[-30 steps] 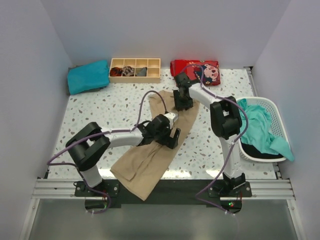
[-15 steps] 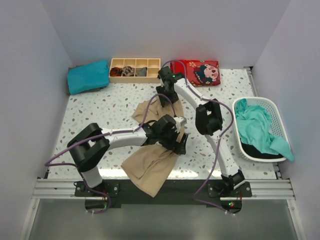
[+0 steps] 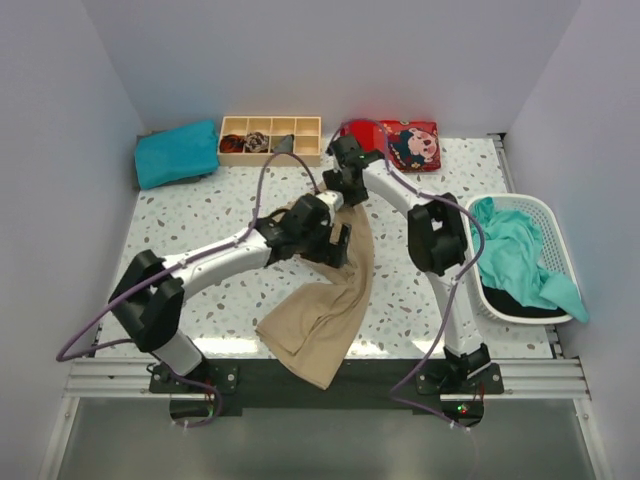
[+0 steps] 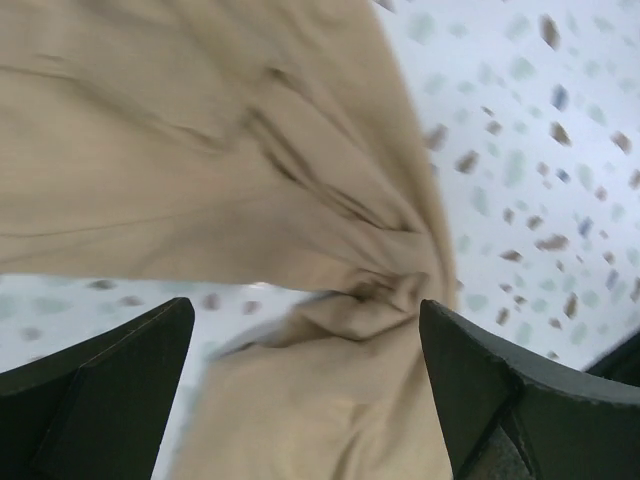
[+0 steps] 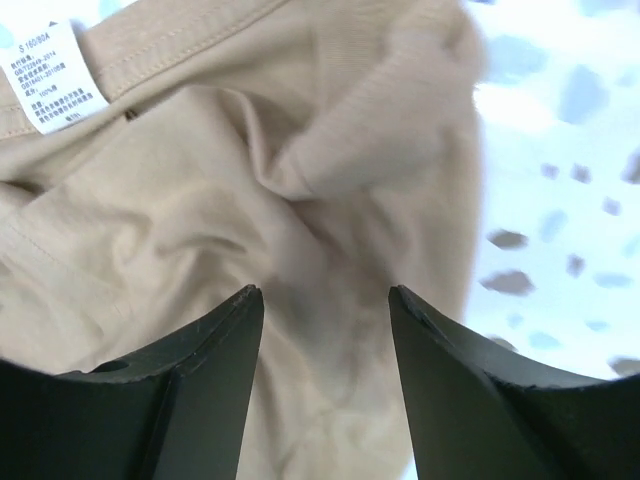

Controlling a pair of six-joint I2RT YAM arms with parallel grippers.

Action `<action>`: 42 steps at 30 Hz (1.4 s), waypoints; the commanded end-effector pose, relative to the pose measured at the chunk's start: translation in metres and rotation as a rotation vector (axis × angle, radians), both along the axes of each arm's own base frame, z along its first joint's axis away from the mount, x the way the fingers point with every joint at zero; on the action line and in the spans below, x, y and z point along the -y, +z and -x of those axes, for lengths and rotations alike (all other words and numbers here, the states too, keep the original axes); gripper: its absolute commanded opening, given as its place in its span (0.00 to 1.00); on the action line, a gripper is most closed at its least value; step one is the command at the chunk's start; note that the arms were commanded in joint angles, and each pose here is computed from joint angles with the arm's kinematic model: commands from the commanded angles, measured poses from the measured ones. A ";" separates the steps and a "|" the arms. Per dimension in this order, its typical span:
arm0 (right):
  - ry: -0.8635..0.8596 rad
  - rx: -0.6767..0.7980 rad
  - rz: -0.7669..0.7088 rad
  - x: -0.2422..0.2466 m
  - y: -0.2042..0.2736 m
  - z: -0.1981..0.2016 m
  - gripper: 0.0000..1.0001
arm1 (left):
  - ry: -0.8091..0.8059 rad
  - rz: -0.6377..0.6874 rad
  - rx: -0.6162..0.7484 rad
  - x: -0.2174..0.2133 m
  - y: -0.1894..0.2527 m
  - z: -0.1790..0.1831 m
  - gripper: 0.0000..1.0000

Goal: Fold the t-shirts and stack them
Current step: Rotate the tshirt 90 degrees

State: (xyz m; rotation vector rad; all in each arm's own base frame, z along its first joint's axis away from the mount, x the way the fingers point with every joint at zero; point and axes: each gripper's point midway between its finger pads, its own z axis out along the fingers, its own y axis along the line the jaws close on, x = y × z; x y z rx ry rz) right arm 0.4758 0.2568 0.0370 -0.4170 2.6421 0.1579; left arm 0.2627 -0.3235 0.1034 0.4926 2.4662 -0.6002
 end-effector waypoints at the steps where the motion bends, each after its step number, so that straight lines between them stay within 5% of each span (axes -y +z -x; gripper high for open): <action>1: -0.025 0.246 -0.059 0.016 0.099 -0.025 0.58 | 0.191 -0.114 0.163 -0.068 0.032 -0.049 1.00; 8: -0.078 0.252 -0.100 0.040 0.134 0.027 0.58 | 0.208 -0.130 0.171 -0.076 0.004 -0.083 1.00; 16: -0.071 0.132 -0.134 0.060 0.101 0.102 0.58 | 0.142 -0.014 0.148 -0.039 -0.031 -0.104 1.00; 27: -0.101 0.038 -0.122 0.081 0.061 0.155 0.57 | 0.073 0.248 0.310 0.004 0.046 -0.132 1.00; 32: -0.106 0.038 -0.117 0.084 0.060 0.157 0.57 | 0.043 0.343 0.275 0.024 0.033 -0.146 1.00; 42: 0.065 -0.103 -0.314 0.041 0.067 0.206 0.57 | 0.127 0.093 0.148 -0.006 -0.059 -0.171 1.00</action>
